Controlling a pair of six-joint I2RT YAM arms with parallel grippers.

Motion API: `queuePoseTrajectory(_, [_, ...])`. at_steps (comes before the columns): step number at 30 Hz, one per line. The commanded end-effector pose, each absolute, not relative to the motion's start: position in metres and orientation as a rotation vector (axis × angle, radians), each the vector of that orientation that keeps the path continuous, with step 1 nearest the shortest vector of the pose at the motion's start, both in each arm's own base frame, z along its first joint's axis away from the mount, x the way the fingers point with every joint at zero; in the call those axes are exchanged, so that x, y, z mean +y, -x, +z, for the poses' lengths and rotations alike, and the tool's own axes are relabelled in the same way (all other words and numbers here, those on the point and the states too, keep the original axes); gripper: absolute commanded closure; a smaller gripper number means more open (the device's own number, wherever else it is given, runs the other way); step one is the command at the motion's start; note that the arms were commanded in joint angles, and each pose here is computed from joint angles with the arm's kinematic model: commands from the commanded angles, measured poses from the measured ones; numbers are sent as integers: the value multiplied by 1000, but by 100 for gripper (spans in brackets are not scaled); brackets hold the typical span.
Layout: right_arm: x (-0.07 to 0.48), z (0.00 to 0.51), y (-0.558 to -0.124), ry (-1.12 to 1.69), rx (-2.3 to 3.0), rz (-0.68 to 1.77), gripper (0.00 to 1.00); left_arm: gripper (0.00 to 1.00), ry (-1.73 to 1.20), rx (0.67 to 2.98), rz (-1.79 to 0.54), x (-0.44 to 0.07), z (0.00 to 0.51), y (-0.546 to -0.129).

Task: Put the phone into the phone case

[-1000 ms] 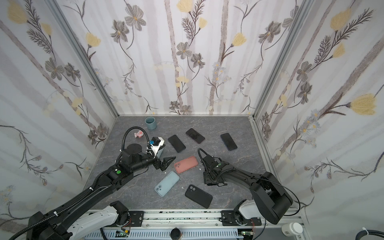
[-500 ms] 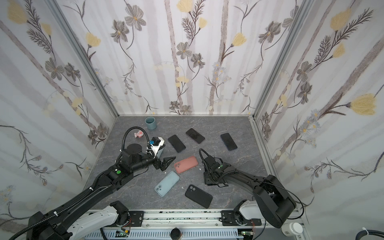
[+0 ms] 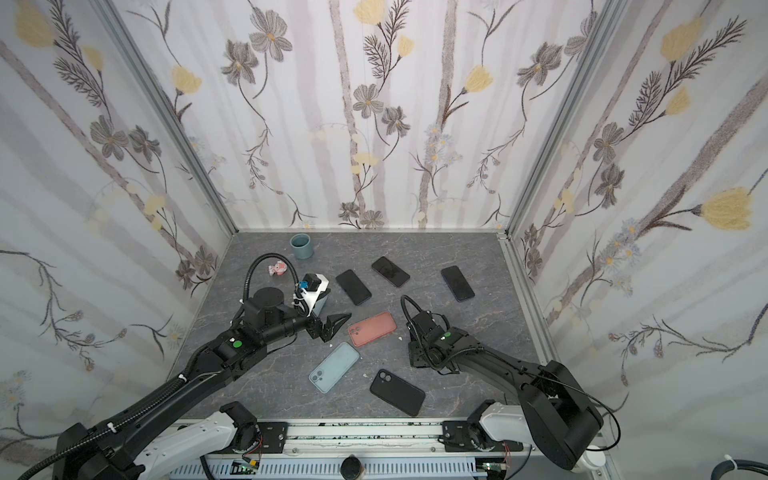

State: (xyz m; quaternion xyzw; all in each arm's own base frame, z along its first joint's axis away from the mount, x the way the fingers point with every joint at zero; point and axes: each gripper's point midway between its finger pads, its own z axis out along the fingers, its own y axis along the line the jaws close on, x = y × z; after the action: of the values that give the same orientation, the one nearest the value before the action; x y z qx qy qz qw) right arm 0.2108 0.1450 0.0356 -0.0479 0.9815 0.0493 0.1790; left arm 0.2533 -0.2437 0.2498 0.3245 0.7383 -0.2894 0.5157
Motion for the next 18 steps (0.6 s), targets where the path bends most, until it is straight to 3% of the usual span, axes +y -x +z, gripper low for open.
queuePoseTrajectory(1, [145, 45, -219, 116, 2732, 133, 52, 0, -772, 1768, -692, -244, 254, -256])
queuePoseTrajectory(18, [172, 117, -247, 226, 2501, 270, 53, 4, -659, 1971, -826, -270, 262, -281])
